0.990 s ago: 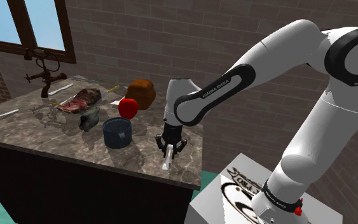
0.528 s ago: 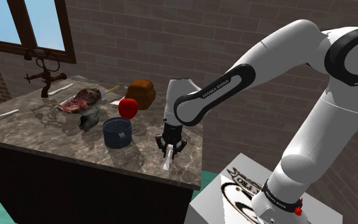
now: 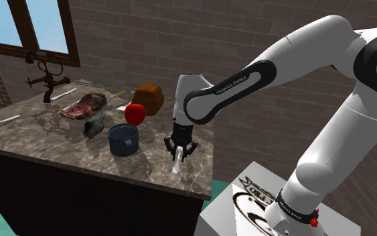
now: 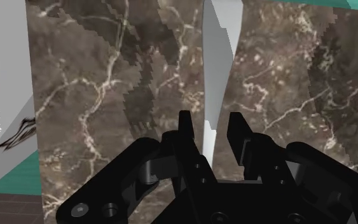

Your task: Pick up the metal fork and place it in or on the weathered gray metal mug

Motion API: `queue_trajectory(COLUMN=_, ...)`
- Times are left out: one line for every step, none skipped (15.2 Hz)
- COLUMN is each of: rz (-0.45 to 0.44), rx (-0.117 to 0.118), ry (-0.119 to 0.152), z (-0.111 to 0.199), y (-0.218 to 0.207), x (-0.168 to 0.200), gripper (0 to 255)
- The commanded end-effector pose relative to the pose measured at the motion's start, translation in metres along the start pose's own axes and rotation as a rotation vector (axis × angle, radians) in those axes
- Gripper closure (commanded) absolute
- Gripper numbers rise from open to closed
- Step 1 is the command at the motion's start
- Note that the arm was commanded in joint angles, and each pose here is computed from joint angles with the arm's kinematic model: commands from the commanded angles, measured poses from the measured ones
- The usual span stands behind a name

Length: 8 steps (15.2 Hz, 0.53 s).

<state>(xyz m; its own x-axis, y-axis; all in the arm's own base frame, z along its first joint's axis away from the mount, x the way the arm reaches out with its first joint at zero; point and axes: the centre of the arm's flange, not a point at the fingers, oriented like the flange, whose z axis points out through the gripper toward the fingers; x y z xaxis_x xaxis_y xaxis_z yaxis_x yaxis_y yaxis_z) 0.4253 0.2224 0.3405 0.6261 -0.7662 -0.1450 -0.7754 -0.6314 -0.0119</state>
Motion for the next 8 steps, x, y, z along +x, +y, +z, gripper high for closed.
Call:
queue_trajectory(rz=0.0, rx=0.0, ry=0.0, z=-0.011, y=0.0, x=-0.001, gripper=255)
queue_trajectory(rz=0.0, rx=0.0, ry=0.0, z=-0.016, y=0.0, x=-0.002, gripper=255)
queue_trajectory(rz=0.0, rx=0.0, ry=0.0, z=-0.022, y=0.0, x=-0.002, gripper=255)
queue_trajectory(rz=0.0, rx=0.0, ry=0.0, z=-0.027, y=0.0, x=-0.003, gripper=255)
queue_trajectory(rz=0.0, rx=0.0, ry=0.0, z=-0.032, y=0.0, x=-0.004, gripper=255)
queue_trajectory(rz=0.0, rx=0.0, ry=0.0, z=-0.037, y=0.0, x=-0.005, gripper=255)
queue_trajectory(rz=0.0, rx=0.0, ry=0.0, z=-0.043, y=0.0, x=-0.005, gripper=255)
queue_trajectory(rz=0.0, rx=0.0, ry=0.0, z=-0.048, y=0.0, x=-0.006, gripper=255)
